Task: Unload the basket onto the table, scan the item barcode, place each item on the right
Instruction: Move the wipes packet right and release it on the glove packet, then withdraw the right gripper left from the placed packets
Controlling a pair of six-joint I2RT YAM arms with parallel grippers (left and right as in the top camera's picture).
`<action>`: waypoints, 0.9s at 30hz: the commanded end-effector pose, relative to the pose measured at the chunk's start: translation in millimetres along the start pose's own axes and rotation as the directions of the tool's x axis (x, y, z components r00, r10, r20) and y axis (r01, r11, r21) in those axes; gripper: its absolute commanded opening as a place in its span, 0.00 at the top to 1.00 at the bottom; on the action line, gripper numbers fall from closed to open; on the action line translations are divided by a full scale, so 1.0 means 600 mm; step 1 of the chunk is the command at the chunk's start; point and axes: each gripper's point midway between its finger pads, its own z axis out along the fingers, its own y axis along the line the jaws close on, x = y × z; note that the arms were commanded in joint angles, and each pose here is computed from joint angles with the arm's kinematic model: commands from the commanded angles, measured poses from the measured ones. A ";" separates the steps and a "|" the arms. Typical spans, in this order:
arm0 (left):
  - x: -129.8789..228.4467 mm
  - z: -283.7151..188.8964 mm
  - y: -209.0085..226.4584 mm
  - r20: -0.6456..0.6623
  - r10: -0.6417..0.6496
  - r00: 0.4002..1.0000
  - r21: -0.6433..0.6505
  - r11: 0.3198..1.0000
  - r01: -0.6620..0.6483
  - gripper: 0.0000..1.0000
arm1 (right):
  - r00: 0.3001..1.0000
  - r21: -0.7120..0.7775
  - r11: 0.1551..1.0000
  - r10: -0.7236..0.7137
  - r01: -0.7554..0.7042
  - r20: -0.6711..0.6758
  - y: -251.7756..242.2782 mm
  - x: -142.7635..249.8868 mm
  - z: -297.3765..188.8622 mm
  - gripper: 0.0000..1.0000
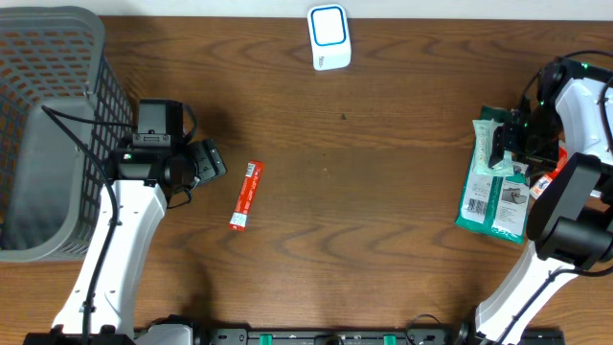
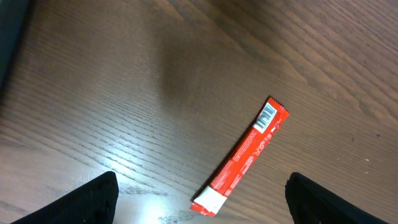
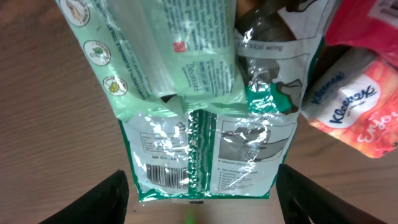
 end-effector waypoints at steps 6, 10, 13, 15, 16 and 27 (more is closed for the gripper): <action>-0.013 -0.012 -0.002 0.031 0.004 1.000 0.000 1.000 -0.004 0.13 | 0.998 -0.332 0.942 -0.049 0.059 0.037 0.120 0.006 -0.043 0.15; -0.013 -0.012 -0.002 0.031 0.004 1.000 0.000 1.000 -0.004 0.13 | 0.998 -0.372 0.926 -0.063 0.066 0.019 0.152 0.014 -0.037 0.01; -0.013 -0.012 -0.002 0.031 0.004 1.000 0.000 1.000 -0.004 0.13 | 0.996 -0.364 0.927 -0.093 0.089 0.008 0.169 0.022 -0.021 0.39; -0.013 -0.012 -0.002 0.031 0.004 1.000 0.000 1.000 -0.004 0.13 | 0.994 -0.360 0.927 -0.113 0.109 0.011 0.181 0.025 -0.003 0.77; -0.013 -0.012 -0.002 0.031 0.004 1.000 0.000 1.000 -0.004 0.13 | 0.993 -0.359 0.926 -0.118 0.114 0.010 0.184 0.026 0.006 0.87; -0.013 -0.012 -0.002 0.031 0.004 1.000 0.000 1.000 -0.004 0.13 | 0.999 0.030 0.999 -0.010 0.011 -0.053 0.082 0.047 0.079 0.93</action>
